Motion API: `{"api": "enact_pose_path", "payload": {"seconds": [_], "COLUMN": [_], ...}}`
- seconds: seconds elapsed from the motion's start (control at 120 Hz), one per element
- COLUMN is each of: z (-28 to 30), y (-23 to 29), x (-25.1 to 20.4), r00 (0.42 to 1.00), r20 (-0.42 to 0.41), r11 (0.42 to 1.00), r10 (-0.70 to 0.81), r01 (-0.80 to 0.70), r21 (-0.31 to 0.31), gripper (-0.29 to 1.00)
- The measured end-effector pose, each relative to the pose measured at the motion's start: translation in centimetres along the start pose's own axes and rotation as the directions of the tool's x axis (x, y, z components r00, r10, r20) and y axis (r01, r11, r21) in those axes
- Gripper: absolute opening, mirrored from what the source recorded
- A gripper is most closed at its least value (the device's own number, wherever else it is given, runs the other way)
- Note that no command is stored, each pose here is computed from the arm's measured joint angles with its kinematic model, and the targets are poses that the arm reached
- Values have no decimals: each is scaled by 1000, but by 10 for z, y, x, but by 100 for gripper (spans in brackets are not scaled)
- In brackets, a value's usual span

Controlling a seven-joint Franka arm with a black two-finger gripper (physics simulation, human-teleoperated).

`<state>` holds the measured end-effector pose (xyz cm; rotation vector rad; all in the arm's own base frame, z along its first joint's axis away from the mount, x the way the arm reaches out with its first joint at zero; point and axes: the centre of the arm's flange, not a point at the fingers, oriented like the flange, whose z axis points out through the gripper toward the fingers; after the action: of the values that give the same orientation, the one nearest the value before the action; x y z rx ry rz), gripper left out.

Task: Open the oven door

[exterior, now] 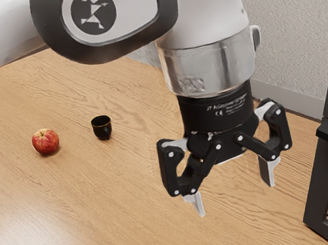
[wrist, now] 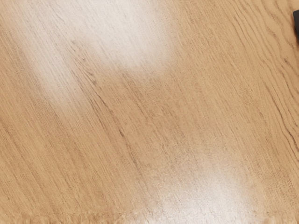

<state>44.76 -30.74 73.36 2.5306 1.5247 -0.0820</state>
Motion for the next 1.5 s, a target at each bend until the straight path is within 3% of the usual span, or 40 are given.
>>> {"api": "enact_pose_path", "payload": {"seconds": [0.075,0.208,0.3,0.533,0.733,1.133,1.5], "z": [4,-5,-6,32,44,64,85], "y": [16,44,49,51,74,117,148], "x": [-45,20,13,-43,-70,-54,-19], "r00": [999,982,972,961,955,934,953], "r20": [33,14,27,4,9,71,39], "r11": [998,966,948,937,909,861,856], "r10": [16,-191,-233,-278,-297,-352,-301], "r01": [-14,190,233,272,286,352,288], "r21": [-62,-175,-215,-220,-303,-368,-430], "gripper": [70,70,70,70,70,70,70]}}
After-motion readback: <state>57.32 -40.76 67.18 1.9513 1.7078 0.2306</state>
